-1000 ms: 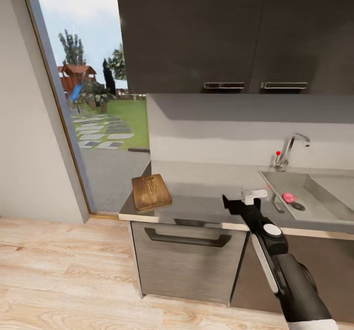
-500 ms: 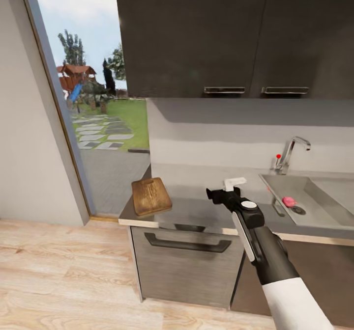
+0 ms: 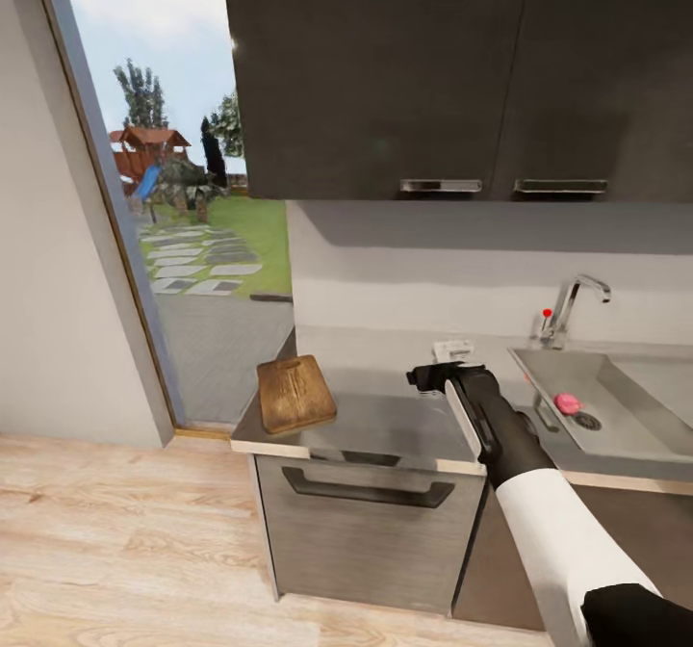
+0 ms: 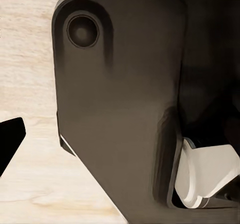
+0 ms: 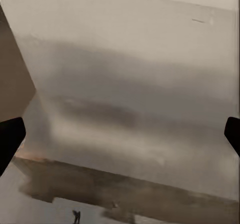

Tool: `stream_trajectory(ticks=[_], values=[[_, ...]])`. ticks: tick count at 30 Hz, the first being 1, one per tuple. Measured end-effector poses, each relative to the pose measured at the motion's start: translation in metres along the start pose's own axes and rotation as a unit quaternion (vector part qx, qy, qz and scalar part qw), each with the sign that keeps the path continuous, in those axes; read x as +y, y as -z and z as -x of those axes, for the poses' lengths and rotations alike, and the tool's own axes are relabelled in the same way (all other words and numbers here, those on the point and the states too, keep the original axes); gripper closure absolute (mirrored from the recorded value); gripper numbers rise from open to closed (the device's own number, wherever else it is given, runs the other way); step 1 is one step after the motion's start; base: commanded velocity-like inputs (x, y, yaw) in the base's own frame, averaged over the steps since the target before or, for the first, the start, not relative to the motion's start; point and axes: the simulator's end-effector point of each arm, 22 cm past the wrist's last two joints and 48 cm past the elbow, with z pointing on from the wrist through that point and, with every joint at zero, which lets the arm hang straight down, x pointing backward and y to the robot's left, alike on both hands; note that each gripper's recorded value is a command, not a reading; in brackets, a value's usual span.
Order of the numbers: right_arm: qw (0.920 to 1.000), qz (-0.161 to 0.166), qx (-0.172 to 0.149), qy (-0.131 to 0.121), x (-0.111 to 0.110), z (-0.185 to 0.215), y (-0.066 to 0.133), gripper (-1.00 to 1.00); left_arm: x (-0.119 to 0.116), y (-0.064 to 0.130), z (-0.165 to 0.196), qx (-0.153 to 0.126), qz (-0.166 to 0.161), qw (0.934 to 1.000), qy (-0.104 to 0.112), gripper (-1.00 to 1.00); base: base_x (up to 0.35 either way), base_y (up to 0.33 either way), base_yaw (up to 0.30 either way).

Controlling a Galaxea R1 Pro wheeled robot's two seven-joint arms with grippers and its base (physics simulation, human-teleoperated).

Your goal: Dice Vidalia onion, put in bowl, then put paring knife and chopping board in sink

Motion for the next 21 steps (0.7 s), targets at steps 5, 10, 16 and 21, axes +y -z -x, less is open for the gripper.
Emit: stream_trajectory(ticks=[5, 10, 16, 21], values=[[0.9995, -0.001, -0.030, -0.001, -0.001, 0.031, 0.016, -1.00, 0.003, 0.006, -0.005, 0.008, 0.002, 1.0000, 0.000, -1.00, 0.259, 0.000, 0.000], [0.9978, -0.001, -0.066, -0.001, -0.001, 0.063, 0.036, -1.00, 0.037, 0.013, -0.018, 0.037, 0.024, 0.9990, 0.000, -1.00, 0.332, 0.000, 0.000], [0.9976, -0.001, -0.069, -0.001, -0.002, 0.071, 0.042, -1.00, 0.077, 0.023, -0.022, 0.042, 0.050, 0.9978, 0.006, -1.00, 0.340, 0.000, 0.000], [0.9976, -0.001, -0.070, -0.001, -0.002, 0.075, 0.046, -1.00, 0.097, 0.031, -0.029, 0.051, 0.062, 0.9964, 0.029, -1.00, 0.342, 0.000, 0.000]])
